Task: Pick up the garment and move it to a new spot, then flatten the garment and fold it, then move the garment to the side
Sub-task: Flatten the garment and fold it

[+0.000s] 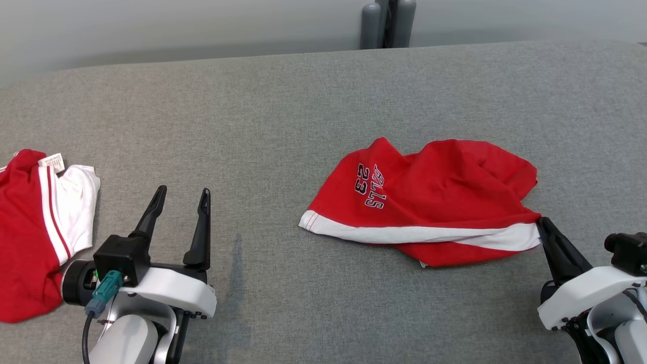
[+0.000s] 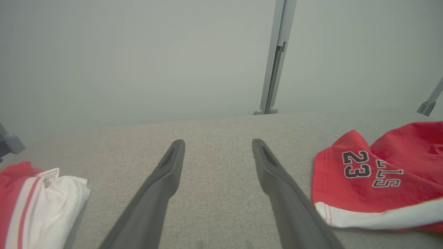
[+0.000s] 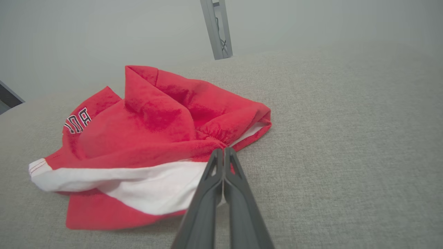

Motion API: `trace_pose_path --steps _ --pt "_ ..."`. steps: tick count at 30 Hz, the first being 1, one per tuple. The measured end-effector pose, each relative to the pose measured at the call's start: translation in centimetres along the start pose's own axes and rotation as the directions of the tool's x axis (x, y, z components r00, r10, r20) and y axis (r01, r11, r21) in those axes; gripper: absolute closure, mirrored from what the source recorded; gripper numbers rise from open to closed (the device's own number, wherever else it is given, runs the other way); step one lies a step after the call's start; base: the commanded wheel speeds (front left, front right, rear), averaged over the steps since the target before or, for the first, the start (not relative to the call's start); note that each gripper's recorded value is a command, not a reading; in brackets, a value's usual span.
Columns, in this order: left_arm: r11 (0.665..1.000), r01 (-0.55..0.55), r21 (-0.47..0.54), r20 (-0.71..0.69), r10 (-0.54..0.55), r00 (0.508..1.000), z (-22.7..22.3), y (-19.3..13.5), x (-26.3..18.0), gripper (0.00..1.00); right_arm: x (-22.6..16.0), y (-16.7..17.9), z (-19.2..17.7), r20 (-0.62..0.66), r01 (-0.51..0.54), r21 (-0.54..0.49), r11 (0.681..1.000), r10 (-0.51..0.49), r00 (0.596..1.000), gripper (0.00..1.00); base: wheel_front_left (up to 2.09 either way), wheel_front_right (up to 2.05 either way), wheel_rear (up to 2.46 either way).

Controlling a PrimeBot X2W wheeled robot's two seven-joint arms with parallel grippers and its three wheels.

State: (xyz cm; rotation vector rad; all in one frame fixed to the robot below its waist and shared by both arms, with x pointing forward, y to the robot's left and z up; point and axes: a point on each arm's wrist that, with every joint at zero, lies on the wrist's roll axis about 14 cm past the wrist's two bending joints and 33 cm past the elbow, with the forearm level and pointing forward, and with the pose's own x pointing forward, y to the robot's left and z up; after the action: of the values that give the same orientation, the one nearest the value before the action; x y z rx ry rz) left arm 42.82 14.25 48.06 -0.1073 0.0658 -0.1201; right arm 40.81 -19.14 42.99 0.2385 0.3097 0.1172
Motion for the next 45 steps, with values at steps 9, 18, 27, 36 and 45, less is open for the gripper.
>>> trace_pose_path --steps 9,18,27,36,45 --pt "1.000 -0.014 0.003 0.013 0.014 1.000 0.4 0.4 -0.3 0.00 -0.1 -1.0 1.4 0.088 0.027 -0.037 0.999 -0.024 0.996 0.00 0.00 0.00 0.00" --pt "1.000 -0.025 0.010 0.045 0.024 0.999 1.6 0.5 -0.7 0.00 -2.0 -0.4 8.5 0.346 0.083 -0.128 0.988 -0.034 0.937 0.00 0.00 0.00 0.00" --pt "0.999 -0.030 0.019 0.065 0.028 0.997 2.4 0.6 -2.4 0.00 -3.9 3.0 9.6 0.370 0.049 -0.170 0.984 0.017 0.929 0.00 0.00 0.00 0.00" --pt "0.999 -0.031 0.020 0.062 0.029 0.998 2.5 0.4 -3.0 0.00 -4.5 3.4 9.0 0.350 0.037 -0.151 0.988 0.018 0.937 0.00 0.00 0.00 0.00" --pt "1.000 -0.019 0.023 0.056 0.017 0.998 2.5 0.1 -3.2 0.00 -4.5 3.6 8.7 0.339 0.029 -0.142 0.989 0.021 0.941 0.00 0.00 0.00 0.00"
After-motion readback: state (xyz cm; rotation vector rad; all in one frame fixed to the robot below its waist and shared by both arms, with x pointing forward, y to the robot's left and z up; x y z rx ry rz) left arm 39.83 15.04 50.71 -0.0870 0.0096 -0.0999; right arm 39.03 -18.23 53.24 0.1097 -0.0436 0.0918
